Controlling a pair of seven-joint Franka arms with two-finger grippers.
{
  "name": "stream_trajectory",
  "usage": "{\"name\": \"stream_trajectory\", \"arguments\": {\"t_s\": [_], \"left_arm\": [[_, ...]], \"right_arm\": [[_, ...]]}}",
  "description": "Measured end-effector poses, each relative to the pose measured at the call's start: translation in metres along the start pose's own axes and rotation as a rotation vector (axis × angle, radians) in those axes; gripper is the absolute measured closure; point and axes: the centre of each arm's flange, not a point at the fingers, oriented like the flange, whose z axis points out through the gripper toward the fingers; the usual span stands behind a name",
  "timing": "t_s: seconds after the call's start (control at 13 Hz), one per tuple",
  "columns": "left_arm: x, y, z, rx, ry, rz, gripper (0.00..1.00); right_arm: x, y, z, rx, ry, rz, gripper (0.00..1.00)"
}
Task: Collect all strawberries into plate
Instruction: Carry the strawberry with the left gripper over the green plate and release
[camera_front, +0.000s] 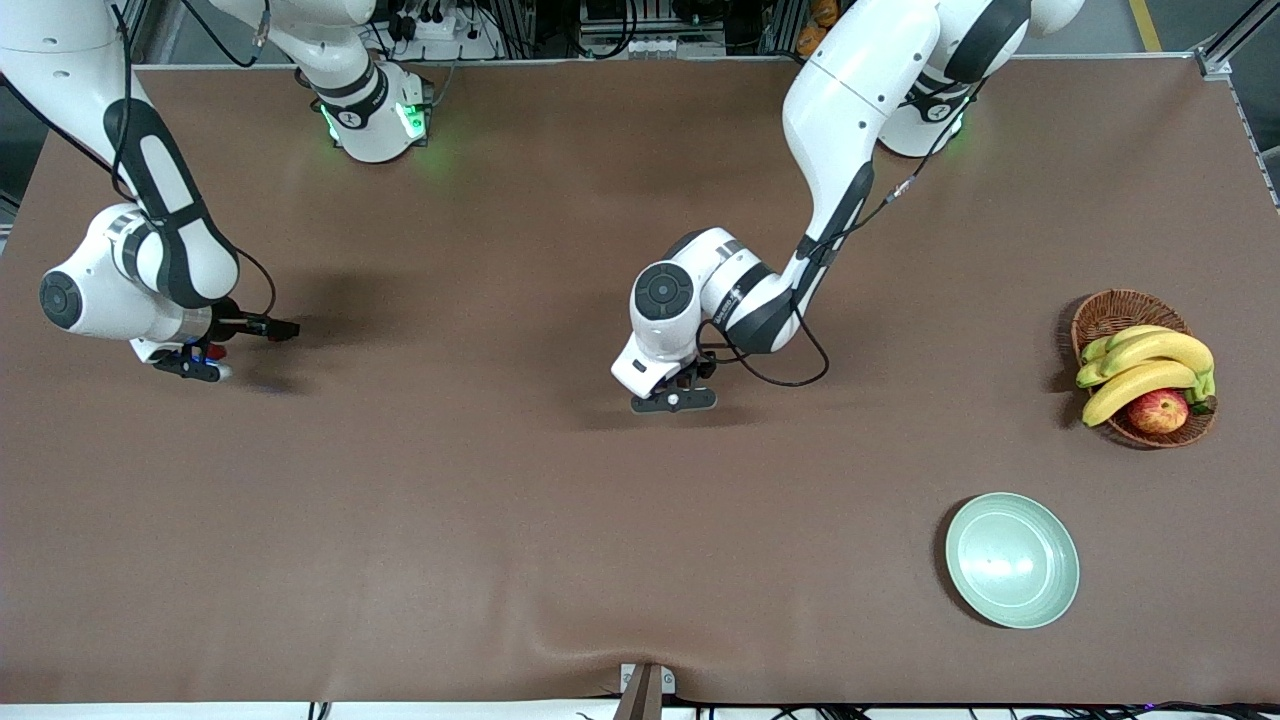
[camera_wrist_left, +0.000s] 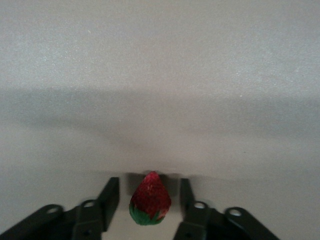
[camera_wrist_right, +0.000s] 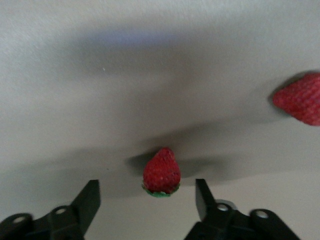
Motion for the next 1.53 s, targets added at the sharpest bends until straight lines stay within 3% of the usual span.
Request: {"name": "stream_trajectory", "arguments": {"t_s": [0.15,0.23,0.38,0.61,0.77,1.0,1.23,1.53], "left_arm": [[-0.001,-0.001,0.0,0.012,-0.009,0.0,0.67],[-0.001,-0.002,0.001,0.017,-0.014,0.0,0.67],[0.001,-0.003,0.0,0.017,-0.013,-0.013,0.67],[0.048,-0.046,-0.041,0.024,0.002,-0.192,0.68],[0.109,-0.132,-0.093,0.038,0.002,-0.348,0.68],[0.187,-0.316,-0.148,0.036,0.012,-0.625,0.68],[0.222,-0.462,-0.124,0.016,0.029,-0.808,0.68],[0.234,-0.509,-0.043,0.017,0.061,-0.827,0.68]], "right_arm": [[-0.003,0.002,0.002,0.001,-0.002,0.002,0.42],[-0.002,0.002,0.002,0.0,0.004,0.002,0.42],[-0.002,0.002,0.002,-0.002,0.012,0.001,0.56],[0.0,0.002,0.0,-0.011,0.03,-0.004,0.58],[0.001,0.001,-0.001,-0.015,0.034,-0.009,0.7],[0.006,-0.004,-0.011,-0.014,0.042,-0.02,0.7],[0.018,-0.03,-0.058,0.007,-0.031,-0.014,0.7],[0.028,-0.119,-0.121,-0.022,-0.048,0.084,0.7]]}}
